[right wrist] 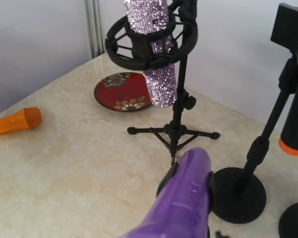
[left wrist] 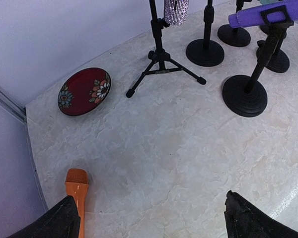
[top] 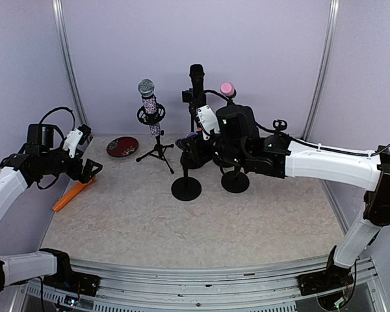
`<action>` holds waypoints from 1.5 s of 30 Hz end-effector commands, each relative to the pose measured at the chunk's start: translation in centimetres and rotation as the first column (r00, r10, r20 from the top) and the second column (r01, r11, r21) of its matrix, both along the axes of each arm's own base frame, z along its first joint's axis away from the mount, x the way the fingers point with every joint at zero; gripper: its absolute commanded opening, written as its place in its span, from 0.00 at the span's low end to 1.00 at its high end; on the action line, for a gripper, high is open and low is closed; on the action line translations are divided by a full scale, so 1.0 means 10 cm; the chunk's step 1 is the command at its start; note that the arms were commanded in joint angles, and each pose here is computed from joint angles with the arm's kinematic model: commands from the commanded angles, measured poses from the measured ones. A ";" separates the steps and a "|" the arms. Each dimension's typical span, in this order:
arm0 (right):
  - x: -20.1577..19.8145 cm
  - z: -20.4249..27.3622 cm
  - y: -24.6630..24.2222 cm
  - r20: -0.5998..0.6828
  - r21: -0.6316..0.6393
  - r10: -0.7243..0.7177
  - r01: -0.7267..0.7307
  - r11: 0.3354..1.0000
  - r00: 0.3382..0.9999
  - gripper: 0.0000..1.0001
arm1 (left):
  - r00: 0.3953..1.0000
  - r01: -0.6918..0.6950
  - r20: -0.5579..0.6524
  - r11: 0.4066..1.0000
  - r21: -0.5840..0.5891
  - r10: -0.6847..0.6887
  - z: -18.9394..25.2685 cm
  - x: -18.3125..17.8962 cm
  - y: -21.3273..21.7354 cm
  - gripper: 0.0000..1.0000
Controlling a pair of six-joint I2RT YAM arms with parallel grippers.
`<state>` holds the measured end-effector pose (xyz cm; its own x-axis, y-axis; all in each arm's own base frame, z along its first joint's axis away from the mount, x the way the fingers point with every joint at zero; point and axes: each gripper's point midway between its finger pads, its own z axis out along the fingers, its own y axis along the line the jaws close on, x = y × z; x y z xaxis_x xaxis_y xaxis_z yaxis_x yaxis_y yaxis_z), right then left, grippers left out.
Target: Remove the microphone from the stand
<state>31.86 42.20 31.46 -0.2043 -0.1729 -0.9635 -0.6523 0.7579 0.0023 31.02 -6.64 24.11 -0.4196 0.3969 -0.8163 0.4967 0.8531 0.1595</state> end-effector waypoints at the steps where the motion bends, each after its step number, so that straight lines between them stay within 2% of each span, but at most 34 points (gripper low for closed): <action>1: -0.12 0.07 0.15 -0.014 0.046 0.025 -0.025 0.999 1.000 0.18 | 0.997 0.072 0.032 0.995 -0.067 -0.070 0.09 -0.05 -0.17 0.99; 6: -0.32 0.17 0.43 0.026 0.092 0.098 -0.100 0.991 0.995 0.05 | 0.994 0.107 0.011 0.990 -0.089 -0.106 0.03 -0.07 -0.32 0.99; 9: -0.43 0.23 0.58 0.053 0.132 0.142 -0.148 0.980 0.988 0.02 | 0.994 0.106 0.010 0.990 -0.094 -0.105 0.05 -0.06 -0.32 0.99; 15: -0.60 0.41 0.89 0.114 0.222 0.236 -0.256 0.941 0.965 0.00 | 0.990 0.130 -0.028 0.983 -0.132 -0.135 -0.04 -0.13 -0.42 0.99; 23: -0.67 0.80 1.22 0.181 0.306 0.264 -0.310 0.900 0.947 0.00 | 0.982 0.172 -0.053 0.972 -0.157 -0.183 -0.11 -0.18 -0.61 0.98; 27: -0.68 1.03 1.21 0.188 0.374 0.223 -0.279 0.884 0.957 0.00 | 0.981 0.175 -0.049 0.970 -0.168 -0.186 -0.07 -0.16 -0.63 0.97; 32: -0.77 1.14 1.19 0.110 0.448 0.105 -0.144 0.882 0.988 0.00 | 0.980 0.187 -0.042 0.968 -0.165 -0.196 -0.06 -0.15 -0.65 0.96; 40: -0.91 0.90 1.32 -0.001 0.442 0.053 -0.047 0.896 0.999 0.00 | 0.970 0.239 0.010 0.952 -0.189 -0.241 0.15 -0.08 -0.82 0.94; 45: -0.86 0.73 1.39 -0.043 0.422 0.045 -0.023 0.906 0.998 0.00 | 0.975 0.223 0.063 0.952 -0.212 -0.214 0.33 0.15 -0.87 0.86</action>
<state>22.61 55.48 40.16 -0.2105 0.2392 -0.9479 -0.7067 0.6327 0.3166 30.68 -14.58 24.18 -0.3892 0.3373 -0.8572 0.6749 0.7377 -0.0161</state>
